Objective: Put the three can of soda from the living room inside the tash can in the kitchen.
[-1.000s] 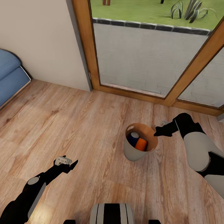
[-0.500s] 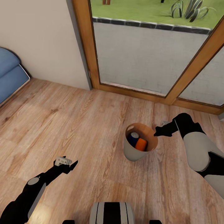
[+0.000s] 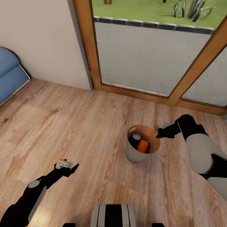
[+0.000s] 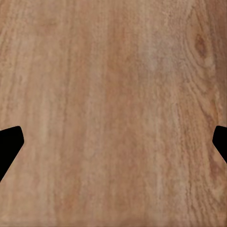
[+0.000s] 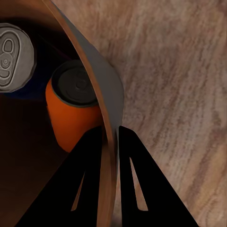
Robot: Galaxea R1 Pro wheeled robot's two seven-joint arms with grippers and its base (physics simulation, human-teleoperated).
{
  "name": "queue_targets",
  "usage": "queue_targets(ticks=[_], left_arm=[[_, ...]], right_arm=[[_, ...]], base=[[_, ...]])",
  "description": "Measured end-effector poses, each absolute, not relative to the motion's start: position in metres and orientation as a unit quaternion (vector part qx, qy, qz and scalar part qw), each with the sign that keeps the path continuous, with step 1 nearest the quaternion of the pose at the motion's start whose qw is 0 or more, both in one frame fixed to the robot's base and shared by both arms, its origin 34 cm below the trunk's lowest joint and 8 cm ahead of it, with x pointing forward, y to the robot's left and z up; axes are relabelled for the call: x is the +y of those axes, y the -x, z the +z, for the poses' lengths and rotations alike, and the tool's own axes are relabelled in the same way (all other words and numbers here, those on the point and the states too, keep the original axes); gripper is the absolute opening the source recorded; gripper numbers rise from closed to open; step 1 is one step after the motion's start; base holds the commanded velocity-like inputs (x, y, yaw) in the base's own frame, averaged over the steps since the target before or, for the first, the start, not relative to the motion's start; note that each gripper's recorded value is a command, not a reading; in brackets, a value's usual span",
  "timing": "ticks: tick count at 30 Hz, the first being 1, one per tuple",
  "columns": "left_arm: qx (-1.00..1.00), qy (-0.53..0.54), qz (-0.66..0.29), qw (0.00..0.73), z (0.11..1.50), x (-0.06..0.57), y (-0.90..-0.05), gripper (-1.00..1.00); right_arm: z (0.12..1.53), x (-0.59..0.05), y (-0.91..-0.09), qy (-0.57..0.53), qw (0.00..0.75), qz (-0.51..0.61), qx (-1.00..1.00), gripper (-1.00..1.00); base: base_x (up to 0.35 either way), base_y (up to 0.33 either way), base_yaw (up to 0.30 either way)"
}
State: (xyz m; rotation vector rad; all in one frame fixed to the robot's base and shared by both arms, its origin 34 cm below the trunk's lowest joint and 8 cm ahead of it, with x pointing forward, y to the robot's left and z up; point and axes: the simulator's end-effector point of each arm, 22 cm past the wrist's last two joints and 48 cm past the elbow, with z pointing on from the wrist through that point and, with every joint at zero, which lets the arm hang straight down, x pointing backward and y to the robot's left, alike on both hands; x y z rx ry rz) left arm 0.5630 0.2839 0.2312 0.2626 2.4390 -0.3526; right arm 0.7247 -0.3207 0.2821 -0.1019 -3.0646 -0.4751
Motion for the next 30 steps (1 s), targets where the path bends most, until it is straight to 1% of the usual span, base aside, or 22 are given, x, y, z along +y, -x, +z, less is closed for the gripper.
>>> queue_targets(ticks=[30], left_arm=[[0.932, -0.099, -0.135, 0.321, 0.202, 0.284, -0.553, 1.00]], right_arm=[[0.252, -0.321, -0.716, 0.034, 0.024, -0.154, -0.987, -1.00]], base=[[0.000, 0.000, 0.000]])
